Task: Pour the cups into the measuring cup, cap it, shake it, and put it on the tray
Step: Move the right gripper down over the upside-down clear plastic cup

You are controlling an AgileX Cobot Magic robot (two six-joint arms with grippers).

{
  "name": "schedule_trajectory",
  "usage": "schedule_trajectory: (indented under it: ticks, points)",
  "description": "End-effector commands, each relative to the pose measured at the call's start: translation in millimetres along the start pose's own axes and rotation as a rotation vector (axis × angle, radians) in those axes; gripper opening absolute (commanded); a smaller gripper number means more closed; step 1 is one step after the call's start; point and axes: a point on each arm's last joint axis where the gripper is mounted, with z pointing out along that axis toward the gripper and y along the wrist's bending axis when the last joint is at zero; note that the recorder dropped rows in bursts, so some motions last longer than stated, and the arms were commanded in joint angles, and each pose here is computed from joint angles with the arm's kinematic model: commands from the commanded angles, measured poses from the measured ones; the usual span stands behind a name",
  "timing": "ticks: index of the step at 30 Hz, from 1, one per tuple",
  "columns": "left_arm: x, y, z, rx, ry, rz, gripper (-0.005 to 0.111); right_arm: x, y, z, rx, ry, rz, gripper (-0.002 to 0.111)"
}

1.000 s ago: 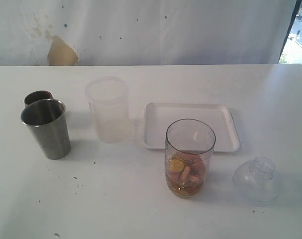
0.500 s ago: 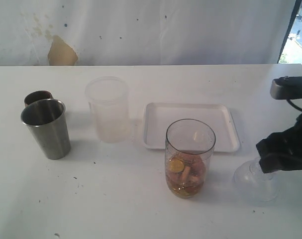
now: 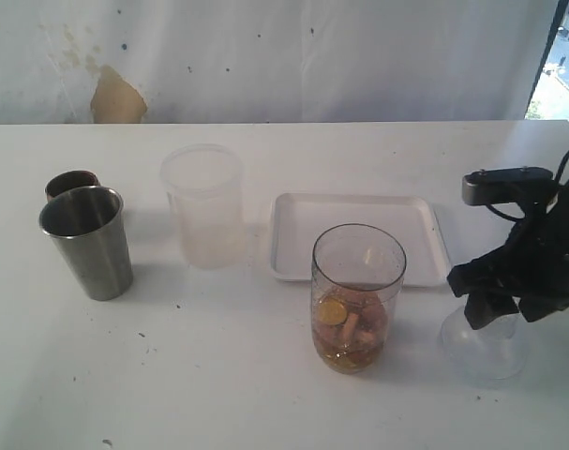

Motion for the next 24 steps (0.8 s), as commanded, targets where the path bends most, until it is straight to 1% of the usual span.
schedule_trajectory:
  ticks: [1,7,11,24]
  points:
    - [0.6,-0.3,0.1,0.004,-0.011,-0.008,0.000,-6.1,-0.4,6.7,0.044,-0.018,-0.056,0.058]
    - [0.6,-0.3,0.1,0.004,-0.011,-0.008,0.000,-5.6,-1.0,7.5,0.049,-0.020,-0.054,0.058]
    - [0.6,-0.3,0.1,0.004,-0.011,-0.008,0.000,-7.7,-1.5,9.6,0.052,-0.035,-0.054,0.054]
    - [0.6,-0.3,0.1,0.004,-0.011,-0.008,0.000,-6.2,0.0,11.0,0.034,-0.014,-0.044,0.054]
